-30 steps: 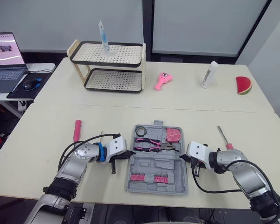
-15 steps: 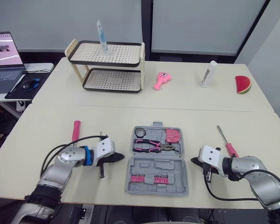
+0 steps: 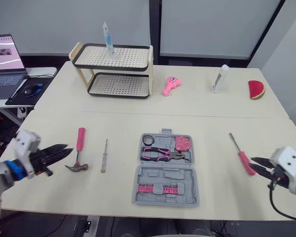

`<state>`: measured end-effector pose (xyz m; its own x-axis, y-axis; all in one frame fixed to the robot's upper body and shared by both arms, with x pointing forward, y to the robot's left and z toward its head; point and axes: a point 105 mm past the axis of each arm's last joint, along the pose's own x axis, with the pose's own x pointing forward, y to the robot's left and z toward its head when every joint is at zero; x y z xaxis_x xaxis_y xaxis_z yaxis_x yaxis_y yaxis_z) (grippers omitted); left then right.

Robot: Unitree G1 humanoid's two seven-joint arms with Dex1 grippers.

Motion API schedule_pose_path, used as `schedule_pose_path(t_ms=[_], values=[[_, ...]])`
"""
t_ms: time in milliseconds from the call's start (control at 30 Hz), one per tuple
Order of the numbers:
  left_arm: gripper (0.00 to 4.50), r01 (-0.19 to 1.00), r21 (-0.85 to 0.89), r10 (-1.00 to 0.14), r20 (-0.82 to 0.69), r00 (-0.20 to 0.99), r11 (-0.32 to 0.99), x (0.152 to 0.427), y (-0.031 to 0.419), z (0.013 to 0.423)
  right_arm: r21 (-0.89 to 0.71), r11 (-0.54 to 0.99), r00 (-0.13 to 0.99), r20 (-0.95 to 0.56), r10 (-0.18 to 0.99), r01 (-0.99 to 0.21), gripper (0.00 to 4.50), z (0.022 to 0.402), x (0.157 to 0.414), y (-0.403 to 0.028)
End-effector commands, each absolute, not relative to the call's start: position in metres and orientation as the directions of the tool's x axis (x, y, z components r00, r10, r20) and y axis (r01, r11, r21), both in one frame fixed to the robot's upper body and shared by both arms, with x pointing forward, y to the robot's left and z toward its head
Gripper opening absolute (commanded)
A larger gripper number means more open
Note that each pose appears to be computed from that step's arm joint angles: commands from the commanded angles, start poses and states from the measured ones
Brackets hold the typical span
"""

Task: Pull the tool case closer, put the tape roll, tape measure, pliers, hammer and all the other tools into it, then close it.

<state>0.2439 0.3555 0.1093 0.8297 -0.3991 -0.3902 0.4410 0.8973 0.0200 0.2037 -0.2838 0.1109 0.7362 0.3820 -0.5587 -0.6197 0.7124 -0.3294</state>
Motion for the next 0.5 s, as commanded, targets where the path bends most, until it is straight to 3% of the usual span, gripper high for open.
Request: schedule_pose_path(t_ms=[33,233,367,500], values=[[2.49,0.302,0.027,-0.267,-0.396,0.878,0.953,0.224,0.391,0.112,-0.325,0.711,0.732,-0.562,0.385,-0.624,1.91,0.118,0.195,-0.293],[4.44,0.214,-0.023,-0.199,-0.473,0.858,0.977,0.191,0.406,0.085,-0.281,0.737,0.718,-0.587,0.375,-0.615,3.31,0.104,0.184,-0.302],[4.50,0.230,-0.042,-0.222,-0.476,0.851,0.972,0.186,0.396,0.079,-0.284,0.755,0.732,-0.582,0.354,-0.591,4.48,0.103,0.185,-0.309],[4.50,0.231,-0.049,-0.226,-0.475,0.850,0.972,0.184,0.390,0.076,-0.283,0.760,0.729,-0.593,0.341,-0.585,4.48,0.102,0.182,-0.316]])
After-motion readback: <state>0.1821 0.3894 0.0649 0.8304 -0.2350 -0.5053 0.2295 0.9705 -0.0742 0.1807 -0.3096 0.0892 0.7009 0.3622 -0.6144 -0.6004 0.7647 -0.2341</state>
